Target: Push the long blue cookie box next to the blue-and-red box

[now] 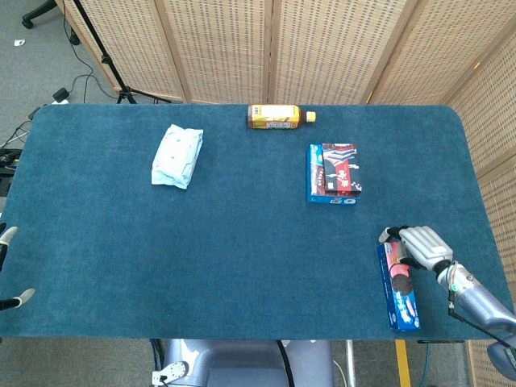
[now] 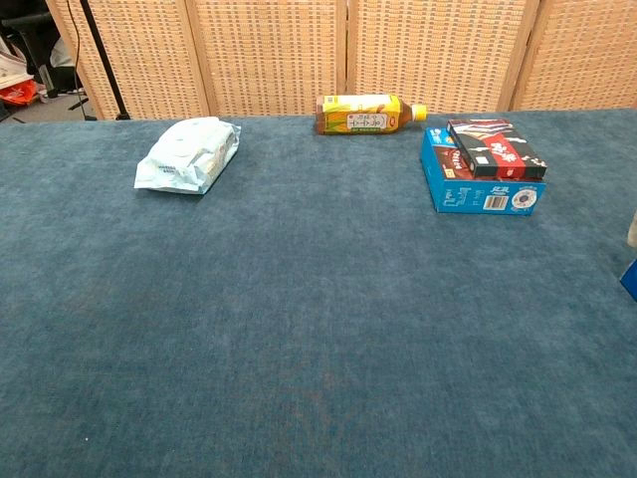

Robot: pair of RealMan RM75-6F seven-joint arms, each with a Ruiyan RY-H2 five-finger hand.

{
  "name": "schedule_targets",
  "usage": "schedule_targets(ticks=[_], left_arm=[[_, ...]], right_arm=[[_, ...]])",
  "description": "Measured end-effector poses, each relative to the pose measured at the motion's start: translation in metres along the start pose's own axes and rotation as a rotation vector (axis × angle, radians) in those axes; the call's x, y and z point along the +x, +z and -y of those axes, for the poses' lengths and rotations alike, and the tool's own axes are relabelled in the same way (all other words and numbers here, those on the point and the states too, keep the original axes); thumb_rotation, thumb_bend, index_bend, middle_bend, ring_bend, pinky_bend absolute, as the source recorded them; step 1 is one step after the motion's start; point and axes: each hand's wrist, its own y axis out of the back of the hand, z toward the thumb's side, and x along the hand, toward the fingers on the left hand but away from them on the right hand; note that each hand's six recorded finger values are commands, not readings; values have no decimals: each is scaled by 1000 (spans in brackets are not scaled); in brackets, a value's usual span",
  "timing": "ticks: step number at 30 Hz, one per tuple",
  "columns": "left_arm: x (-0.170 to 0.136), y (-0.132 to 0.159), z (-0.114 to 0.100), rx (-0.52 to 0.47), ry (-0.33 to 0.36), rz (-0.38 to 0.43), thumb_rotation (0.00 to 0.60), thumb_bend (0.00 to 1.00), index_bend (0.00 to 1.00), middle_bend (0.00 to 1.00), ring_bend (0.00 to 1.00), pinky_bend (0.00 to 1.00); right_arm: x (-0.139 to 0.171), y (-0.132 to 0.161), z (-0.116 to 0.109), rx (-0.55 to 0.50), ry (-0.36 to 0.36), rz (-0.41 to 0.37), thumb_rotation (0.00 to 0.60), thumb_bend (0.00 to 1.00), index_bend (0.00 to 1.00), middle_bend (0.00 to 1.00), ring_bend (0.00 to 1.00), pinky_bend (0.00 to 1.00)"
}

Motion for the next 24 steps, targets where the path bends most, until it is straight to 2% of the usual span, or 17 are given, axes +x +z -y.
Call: schedule_targets(ticks=[2,5,12,15,16,17,18,19,21,22,24], left_arm=[[0,0,0,-1,1,0,600,0,0,0,0,0],[0,0,0,-1,1,-1,600,0,0,0,0,0],[1,0,2,3,-6,0,600,0,0,0,0,0],[1,0,2,4,-7,-2,600,0,0,0,0,0],[1,0,2,4,-8,-2,600,0,0,0,0,0],[1,0,3,5,-8,-3,600,0,0,0,0,0],[1,0,3,7,-8,-2,600,0,0,0,0,0],[1,0,3,9,-9,-1,600,0,0,0,0,0],[2,2,4,11,-9,2,600,0,0,0,0,0],[2,2,4,13,-10,4,600,0,0,0,0,0],[2,3,5,17,-14,9,600,0,0,0,0,0]], right_arm=[[3,2,2,5,0,-9,600,1000,324,341,313,386],[5,8,-4,16,-44,-39,600,1000,324,323,297,386],[21,17,-46,108,-307,-184,600,1000,374,316,254,386],[35,7,-50,168,-340,-233,600,1000,410,286,218,382],[39,3,-49,186,-337,-241,600,995,362,234,177,360],[43,-3,-47,204,-328,-244,600,927,301,183,138,333],[49,-12,-43,231,-311,-236,600,709,184,100,75,279],[54,-20,-40,254,-300,-224,600,414,77,37,27,222],[65,-38,-36,311,-290,-190,600,48,4,0,0,155],[70,-44,-34,334,-291,-178,600,0,0,0,0,128],[78,-55,-32,391,-302,-158,600,0,0,0,0,92]])
